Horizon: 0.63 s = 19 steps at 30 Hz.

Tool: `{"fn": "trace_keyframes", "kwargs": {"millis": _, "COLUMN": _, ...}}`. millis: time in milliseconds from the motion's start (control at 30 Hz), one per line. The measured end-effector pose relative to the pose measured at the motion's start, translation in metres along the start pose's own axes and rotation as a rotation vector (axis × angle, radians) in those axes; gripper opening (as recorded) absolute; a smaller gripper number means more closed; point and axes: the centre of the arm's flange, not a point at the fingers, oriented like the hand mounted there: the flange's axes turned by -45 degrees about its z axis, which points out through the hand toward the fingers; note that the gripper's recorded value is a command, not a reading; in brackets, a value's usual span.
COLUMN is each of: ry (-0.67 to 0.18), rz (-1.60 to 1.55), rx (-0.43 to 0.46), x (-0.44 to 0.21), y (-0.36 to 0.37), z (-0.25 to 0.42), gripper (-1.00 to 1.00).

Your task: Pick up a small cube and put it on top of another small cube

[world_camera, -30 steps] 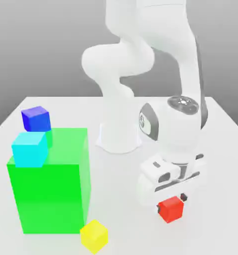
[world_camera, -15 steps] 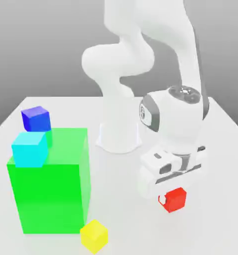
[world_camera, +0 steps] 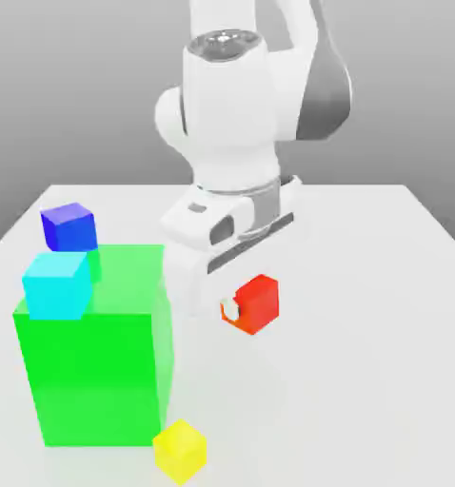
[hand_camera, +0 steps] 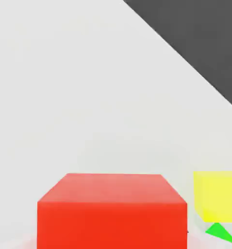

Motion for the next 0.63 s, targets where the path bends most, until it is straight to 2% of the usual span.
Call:
{"fn": "trace_keyframes", "kwargs": {"millis": 333, "ry": -0.055, "rz": -0.193, "rx": -0.064, "x": -0.178, "y": 0.021, "z": -0.12, "gripper": -1.0}}
{"fn": "trace_keyframes", "kwargs": {"millis": 400, "ry": -0.069, "rz": -0.205, "rx": -0.07, "x": -0.203, "y": 0.019, "z": -0.12, "gripper": -1.0}}
{"fn": "trace_keyframes", "kwargs": {"millis": 500, "ry": -0.073, "rz": -0.209, "rx": -0.072, "x": -0.213, "y": 0.021, "z": -0.082, "gripper": -1.0}}
{"fn": "trace_keyframes", "kwargs": {"millis": 533, "ry": -0.073, "rz": -0.209, "rx": -0.072, "x": -0.214, "y": 0.02, "z": -0.075, "gripper": 1.0}}
{"fn": "trace_keyframes", "kwargs": {"millis": 633, "ry": -0.073, "rz": -0.209, "rx": -0.072, "x": -0.214, "y": 0.02, "z": -0.075, "gripper": 1.0}}
